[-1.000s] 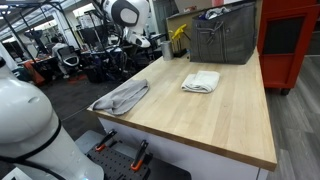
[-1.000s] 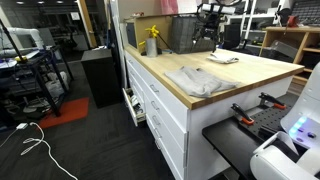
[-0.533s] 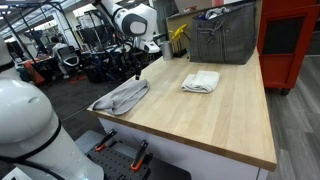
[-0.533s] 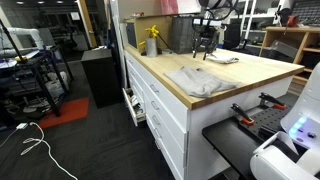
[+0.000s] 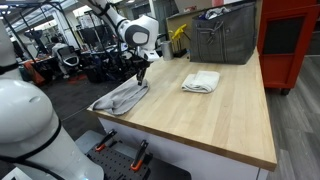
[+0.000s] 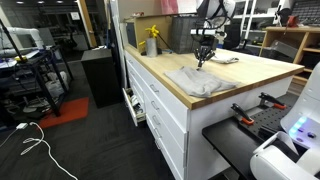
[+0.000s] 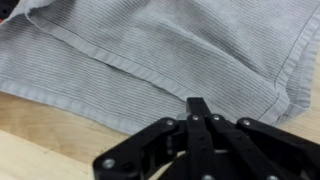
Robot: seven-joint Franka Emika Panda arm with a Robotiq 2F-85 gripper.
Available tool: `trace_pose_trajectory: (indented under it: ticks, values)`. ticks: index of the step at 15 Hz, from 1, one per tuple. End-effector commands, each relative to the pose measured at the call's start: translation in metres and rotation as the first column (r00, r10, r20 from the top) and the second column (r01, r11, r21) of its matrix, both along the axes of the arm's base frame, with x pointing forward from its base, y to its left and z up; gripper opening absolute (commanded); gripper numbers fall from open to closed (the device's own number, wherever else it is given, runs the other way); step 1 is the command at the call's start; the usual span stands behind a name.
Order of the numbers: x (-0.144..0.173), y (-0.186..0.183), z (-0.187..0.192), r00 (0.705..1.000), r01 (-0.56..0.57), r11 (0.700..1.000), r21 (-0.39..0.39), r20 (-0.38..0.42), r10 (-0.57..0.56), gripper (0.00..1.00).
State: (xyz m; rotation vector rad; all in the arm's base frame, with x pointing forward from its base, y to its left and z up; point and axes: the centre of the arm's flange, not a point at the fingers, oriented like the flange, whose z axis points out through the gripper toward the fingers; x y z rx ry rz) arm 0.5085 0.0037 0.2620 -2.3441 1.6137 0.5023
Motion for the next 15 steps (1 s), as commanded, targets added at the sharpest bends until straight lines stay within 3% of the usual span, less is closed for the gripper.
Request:
trace_pose_trajectory:
  ticks: [1, 5, 12, 15]
  values:
    - [-0.002, -0.008, -0.023, 0.998, 0.059, 0.997, -0.052, -0.033, -0.060, 0.00]
    - [0.004, -0.011, -0.035, 0.997, 0.062, 0.993, -0.095, -0.043, -0.067, 0.00]
    - [0.051, -0.037, -0.005, 0.998, 0.059, 0.967, -0.248, 0.026, -0.054, 0.00]
    - [0.058, -0.045, 0.009, 0.997, 0.067, 0.965, -0.254, 0.056, -0.054, 0.00]
